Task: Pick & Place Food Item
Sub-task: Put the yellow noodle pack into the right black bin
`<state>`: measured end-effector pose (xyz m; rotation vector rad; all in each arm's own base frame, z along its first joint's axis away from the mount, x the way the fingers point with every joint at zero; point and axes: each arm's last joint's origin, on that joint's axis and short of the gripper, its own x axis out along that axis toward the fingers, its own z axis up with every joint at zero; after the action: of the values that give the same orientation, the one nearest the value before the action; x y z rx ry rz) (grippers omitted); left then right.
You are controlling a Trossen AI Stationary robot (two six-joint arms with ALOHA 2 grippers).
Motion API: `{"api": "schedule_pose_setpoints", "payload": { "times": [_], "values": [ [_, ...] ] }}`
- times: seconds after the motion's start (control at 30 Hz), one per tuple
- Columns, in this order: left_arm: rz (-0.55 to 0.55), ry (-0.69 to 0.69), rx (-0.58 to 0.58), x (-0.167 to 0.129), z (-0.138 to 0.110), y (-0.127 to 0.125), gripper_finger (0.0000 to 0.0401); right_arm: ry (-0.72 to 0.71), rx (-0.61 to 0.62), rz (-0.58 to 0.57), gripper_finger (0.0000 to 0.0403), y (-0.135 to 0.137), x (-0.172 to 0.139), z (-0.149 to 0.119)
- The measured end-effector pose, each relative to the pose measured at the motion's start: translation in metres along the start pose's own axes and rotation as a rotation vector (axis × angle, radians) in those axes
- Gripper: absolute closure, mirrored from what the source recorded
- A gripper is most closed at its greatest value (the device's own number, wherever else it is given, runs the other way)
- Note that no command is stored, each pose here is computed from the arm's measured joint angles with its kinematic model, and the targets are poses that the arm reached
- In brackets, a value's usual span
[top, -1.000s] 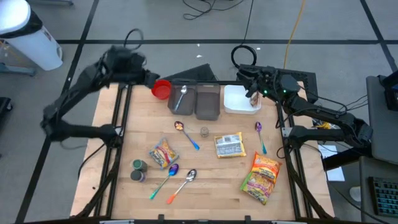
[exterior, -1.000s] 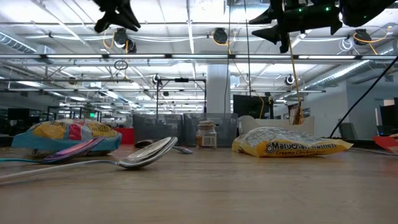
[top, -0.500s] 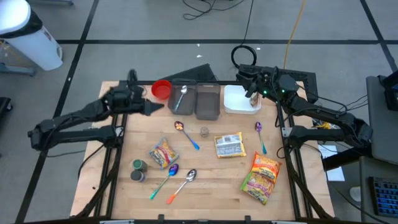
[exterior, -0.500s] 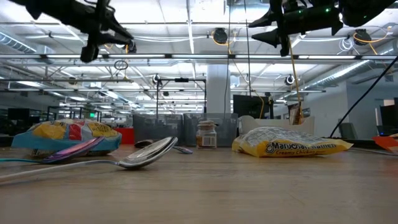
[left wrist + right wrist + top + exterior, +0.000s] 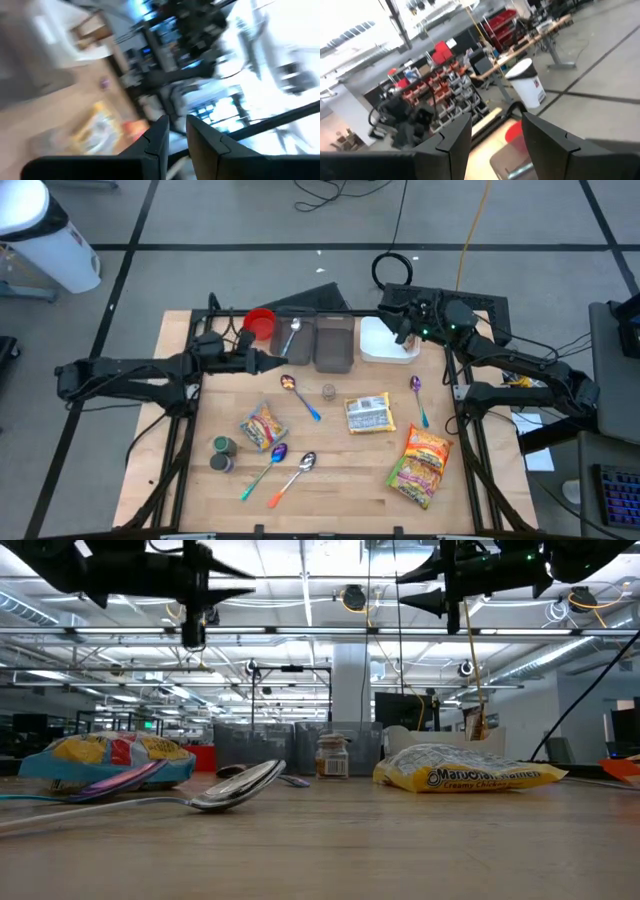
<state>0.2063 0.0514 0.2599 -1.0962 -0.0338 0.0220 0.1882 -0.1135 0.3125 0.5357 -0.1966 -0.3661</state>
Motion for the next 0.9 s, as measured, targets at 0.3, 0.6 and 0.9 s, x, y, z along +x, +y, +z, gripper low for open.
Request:
{"api": "schedule_pose_setpoints", "payload": {
  "times": [0.3,0.6,0.9],
  "values": [
    [-0.276,-0.128,-0.054,0.018,0.003,-0.014,0.0212,0.099,0.004,0.013,0.0236,0.008,0.001,-0.014],
    [-0.308,-0.324,0.006,0.02,0.005,-0.018,0.0145,0.137,-0.021,0.04,0.0236,0.015,0.002,-0.021],
    [-0.306,-0.173,0.004,0.017,-0.013,-0.03,0.0173,0.158,-0.007,0.028,0.0236,0.014,0.001,-0.023]
  ]
}}
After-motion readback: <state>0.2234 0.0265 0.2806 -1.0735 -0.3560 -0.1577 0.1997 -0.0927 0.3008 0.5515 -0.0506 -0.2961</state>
